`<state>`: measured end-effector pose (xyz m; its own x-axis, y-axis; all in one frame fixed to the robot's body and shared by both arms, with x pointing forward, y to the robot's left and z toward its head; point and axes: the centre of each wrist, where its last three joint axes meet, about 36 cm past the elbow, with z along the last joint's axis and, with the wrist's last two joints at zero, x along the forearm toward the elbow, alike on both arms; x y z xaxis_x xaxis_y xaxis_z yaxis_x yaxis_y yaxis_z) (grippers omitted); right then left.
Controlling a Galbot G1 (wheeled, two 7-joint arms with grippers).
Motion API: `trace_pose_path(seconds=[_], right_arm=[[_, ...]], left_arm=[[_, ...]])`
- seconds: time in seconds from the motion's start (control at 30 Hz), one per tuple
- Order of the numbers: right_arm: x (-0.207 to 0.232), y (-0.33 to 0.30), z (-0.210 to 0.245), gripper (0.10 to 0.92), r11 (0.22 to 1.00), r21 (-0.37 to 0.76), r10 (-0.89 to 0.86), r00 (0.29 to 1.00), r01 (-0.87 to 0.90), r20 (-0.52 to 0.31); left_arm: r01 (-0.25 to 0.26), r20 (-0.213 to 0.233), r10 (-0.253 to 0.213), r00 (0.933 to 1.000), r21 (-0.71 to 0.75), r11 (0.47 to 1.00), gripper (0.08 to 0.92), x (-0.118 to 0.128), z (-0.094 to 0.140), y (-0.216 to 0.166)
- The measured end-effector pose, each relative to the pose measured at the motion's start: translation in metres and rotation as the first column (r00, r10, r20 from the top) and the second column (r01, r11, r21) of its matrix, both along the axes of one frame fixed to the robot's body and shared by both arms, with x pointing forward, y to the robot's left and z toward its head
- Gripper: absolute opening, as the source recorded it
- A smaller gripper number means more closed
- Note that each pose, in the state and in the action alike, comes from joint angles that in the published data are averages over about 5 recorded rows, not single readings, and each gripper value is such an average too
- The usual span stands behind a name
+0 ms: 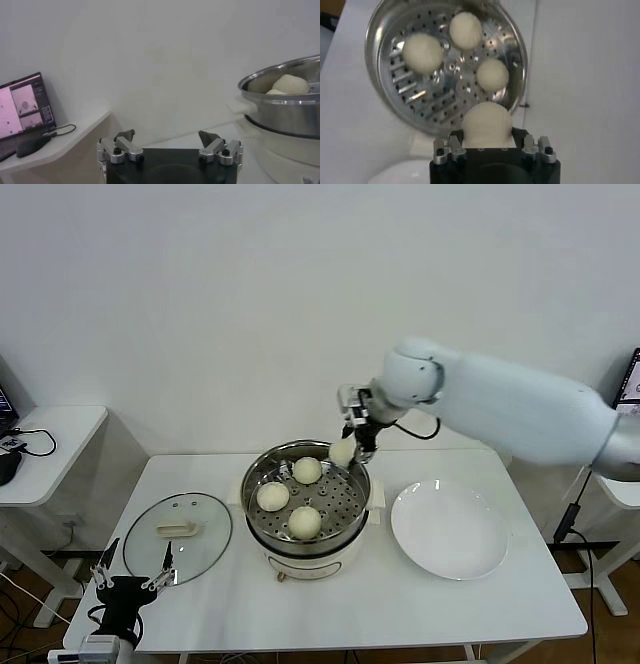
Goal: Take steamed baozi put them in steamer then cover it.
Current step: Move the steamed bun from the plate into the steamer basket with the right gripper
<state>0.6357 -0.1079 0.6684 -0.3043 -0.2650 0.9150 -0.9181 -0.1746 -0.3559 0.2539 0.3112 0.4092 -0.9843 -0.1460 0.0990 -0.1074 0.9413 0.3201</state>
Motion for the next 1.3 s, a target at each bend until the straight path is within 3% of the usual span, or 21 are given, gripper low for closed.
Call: trace_pose_path(seconds=[0.6,1.1,1.3], right_arm=[[-0.01,0.026,-0.064,0.624,0.996,-0.038,-0.08,0.995,0.078,-0.057],[-0.011,0.03,-0.085,0.628,0.994,-0.058,-0.098,0.993,0.094,-0.062],[-0.012,0.028,-0.083,0.718,0.994,-0.052,-0.099,0.993,0.096,-0.062]], left_arm=[[-0.003,0.002,0.003,1.0,-0.004,1.0,0.823,0.001,0.0,0.0],[-0.005,0.001,0.005,1.0,-0.006,1.0,0.823,0.002,-0.002,0.0],[-0.004,-0.001,0.004,1.0,-0.008,1.0,0.823,0.002,-0.002,-0.001]])
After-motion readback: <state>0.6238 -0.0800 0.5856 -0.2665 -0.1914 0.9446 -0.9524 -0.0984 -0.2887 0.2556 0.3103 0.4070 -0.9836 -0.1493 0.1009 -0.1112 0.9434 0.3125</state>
